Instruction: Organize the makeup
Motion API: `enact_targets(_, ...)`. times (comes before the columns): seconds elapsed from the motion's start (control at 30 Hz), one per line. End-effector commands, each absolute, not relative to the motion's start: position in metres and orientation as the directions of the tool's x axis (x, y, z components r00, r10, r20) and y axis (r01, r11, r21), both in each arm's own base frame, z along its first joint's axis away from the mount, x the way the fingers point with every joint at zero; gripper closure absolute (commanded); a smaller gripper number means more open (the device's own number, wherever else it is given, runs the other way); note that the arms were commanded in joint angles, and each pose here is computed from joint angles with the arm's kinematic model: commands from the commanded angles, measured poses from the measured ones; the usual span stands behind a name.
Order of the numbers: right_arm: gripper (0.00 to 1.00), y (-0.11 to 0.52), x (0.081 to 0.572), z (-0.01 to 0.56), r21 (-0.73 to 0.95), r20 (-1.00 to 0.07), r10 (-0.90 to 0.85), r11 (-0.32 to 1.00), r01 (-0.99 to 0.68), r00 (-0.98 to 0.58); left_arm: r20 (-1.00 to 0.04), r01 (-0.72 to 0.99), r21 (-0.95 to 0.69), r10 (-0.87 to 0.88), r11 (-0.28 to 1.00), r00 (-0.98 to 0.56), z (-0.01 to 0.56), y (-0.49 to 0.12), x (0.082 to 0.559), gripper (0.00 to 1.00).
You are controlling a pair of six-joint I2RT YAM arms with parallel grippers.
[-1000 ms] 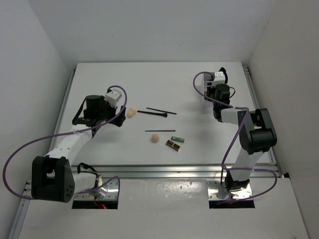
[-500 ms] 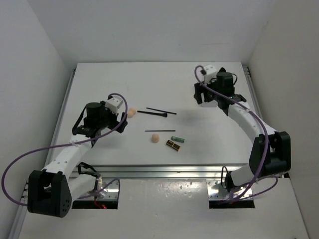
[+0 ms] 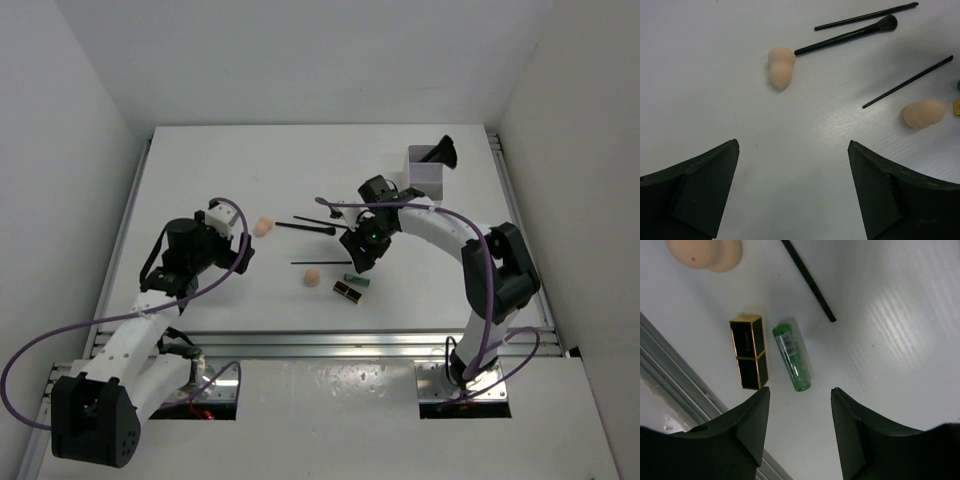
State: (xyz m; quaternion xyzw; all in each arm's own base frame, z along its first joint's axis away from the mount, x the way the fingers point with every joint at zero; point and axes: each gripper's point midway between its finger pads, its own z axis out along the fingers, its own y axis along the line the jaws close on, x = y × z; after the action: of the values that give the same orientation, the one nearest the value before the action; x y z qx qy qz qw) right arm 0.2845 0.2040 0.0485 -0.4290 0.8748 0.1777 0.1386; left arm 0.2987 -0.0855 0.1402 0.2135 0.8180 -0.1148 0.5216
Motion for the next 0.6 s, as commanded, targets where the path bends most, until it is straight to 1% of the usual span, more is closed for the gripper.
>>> enact_targets(0.0, 0.47, 0.208, 0.28, 0.054, 0.187, -0.384, -0.752, 0.505, -0.843, -0.536, -0.916, 0.449, 0.023, 0.199, 0.893, -0.349, 0.146, -0.085, 0.298, 0.04)
enact_targets(0.13, 0.46, 0.21, 0.261, 0.037, 0.224, -0.346, -0.768, 0.49, -0.842, -0.539, -0.916, 0.446, 0.014, 0.19, 0.895, -0.352, 0.145, -0.085, 0.296, 0.04)
enact_targets(0.2, 0.46, 0.21, 0.259, 0.029, 0.209, -0.342, -0.77, 0.497, -0.842, -0.539, -0.92, 0.445, 0.017, 0.189, 0.895, -0.344, 0.148, -0.085, 0.295, 0.04)
enact_targets(0.27, 0.46, 0.207, 0.266, 0.022, 0.171, -0.341, -0.756, 0.535, -0.827, -0.559, -0.919, 0.438, 0.02, 0.189, 0.899, -0.345, 0.148, -0.084, 0.296, 0.04)
enact_targets(0.3, 0.46, 0.207, 0.266, 0.019, 0.162, -0.34, -0.755, 0.54, -0.826, -0.561, -0.916, 0.438, 0.018, 0.19, 0.899, -0.353, 0.144, -0.083, 0.294, 0.04)
enact_targets(0.37, 0.5, 0.211, 0.277, 0.016, 0.125, -0.358, -0.749, 0.553, -0.824, -0.557, -0.916, 0.438, 0.018, 0.19, 0.899, -0.353, 0.144, -0.083, 0.294, 0.04)
enact_targets(0.47, 0.52, 0.215, 0.289, 0.012, 0.089, -0.366, -0.741, 0.574, -0.814, -0.563, -0.915, 0.431, 0.021, 0.191, 0.902, -0.355, 0.143, -0.082, 0.295, 0.04)
enact_targets(0.57, 0.52, 0.217, 0.295, 0.007, 0.08, -0.372, -0.736, 0.581, -0.81, -0.565, -0.919, 0.422, 0.024, 0.186, 0.906, -0.348, 0.146, -0.079, 0.295, 0.04)
